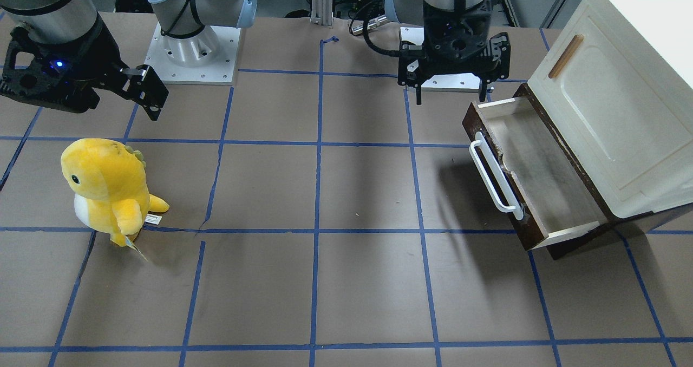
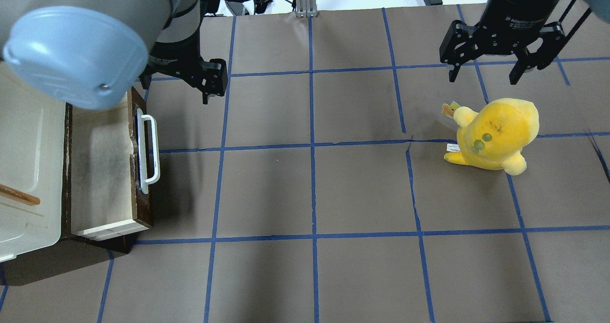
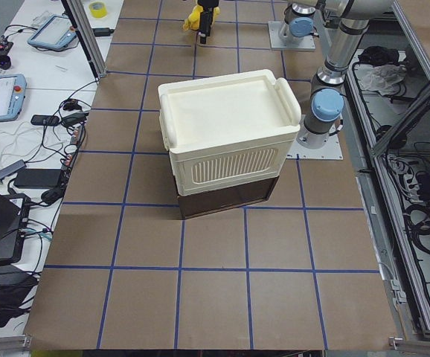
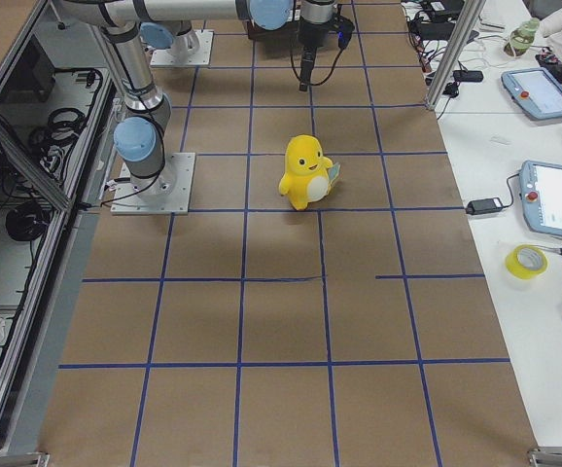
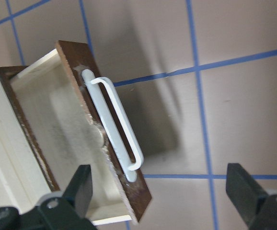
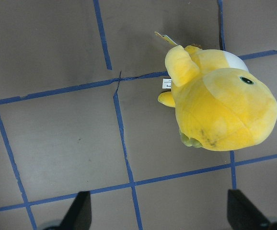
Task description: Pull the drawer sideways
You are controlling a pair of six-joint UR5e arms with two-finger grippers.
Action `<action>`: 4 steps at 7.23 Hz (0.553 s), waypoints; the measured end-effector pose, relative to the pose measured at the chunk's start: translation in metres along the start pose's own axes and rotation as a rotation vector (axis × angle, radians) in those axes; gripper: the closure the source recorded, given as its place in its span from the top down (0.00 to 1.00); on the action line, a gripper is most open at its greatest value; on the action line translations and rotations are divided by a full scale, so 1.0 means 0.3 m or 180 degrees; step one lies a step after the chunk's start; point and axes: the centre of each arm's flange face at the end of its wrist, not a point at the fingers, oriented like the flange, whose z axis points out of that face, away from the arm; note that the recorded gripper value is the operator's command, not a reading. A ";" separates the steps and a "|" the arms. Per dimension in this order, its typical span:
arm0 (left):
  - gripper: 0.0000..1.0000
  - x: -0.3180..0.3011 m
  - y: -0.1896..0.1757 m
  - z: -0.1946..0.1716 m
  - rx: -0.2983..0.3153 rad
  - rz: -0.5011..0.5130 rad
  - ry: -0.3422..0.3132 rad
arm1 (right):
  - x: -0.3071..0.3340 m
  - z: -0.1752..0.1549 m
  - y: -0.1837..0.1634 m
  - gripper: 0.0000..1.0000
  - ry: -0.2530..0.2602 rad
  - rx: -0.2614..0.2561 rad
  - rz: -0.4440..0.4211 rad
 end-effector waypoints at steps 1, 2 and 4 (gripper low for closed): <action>1.00 -0.076 -0.005 -0.020 0.0010 -0.0195 0.0271 | 0.000 0.000 0.000 1.00 0.0000 0.0000 0.0000; 1.00 -0.134 -0.001 -0.035 0.0022 -0.0333 0.0442 | 0.000 0.000 0.000 1.00 0.0000 0.0000 0.0000; 1.00 -0.162 0.020 -0.051 0.0031 -0.0419 0.0627 | 0.000 0.000 0.000 1.00 0.0000 0.0000 0.0000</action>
